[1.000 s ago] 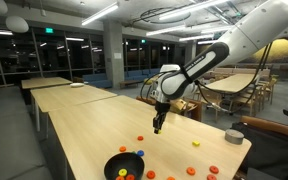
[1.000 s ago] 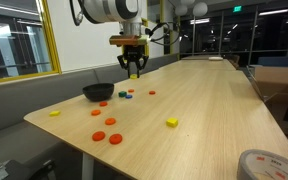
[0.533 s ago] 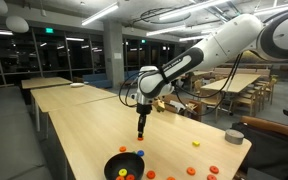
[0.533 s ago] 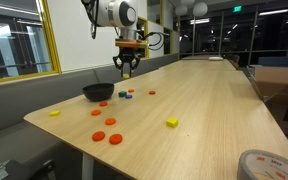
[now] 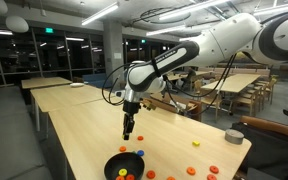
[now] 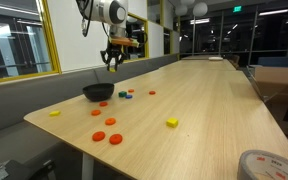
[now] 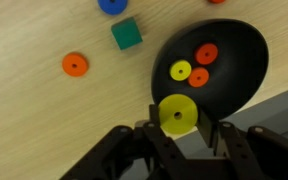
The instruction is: Put the round yellow, orange, blue blocks and another orange block in the black bowl respectively
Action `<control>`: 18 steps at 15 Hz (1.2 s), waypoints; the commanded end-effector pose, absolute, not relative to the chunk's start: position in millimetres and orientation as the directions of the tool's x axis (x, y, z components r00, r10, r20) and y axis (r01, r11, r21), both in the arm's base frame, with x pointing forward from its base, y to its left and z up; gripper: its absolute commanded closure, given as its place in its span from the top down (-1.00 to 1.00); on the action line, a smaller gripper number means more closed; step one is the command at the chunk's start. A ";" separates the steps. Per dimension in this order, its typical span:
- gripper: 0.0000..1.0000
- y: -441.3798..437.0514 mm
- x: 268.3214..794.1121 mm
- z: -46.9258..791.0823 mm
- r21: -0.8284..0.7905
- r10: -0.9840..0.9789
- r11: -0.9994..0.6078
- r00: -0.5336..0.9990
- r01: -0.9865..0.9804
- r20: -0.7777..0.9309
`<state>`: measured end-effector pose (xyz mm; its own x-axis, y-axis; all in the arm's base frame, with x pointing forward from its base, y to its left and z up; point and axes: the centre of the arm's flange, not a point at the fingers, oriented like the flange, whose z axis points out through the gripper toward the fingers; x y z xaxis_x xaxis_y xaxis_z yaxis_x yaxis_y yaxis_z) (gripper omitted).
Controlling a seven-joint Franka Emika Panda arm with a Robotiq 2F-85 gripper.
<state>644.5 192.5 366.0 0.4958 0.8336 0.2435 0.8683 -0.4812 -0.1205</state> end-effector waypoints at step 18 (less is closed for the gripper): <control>1.00 181.0 665.6 333.6 -0.269 0.794 -0.540 0.589 0.798 0.152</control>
<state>646.4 197.4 322.4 0.5062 0.8409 0.1916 0.8350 -0.4222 -0.3528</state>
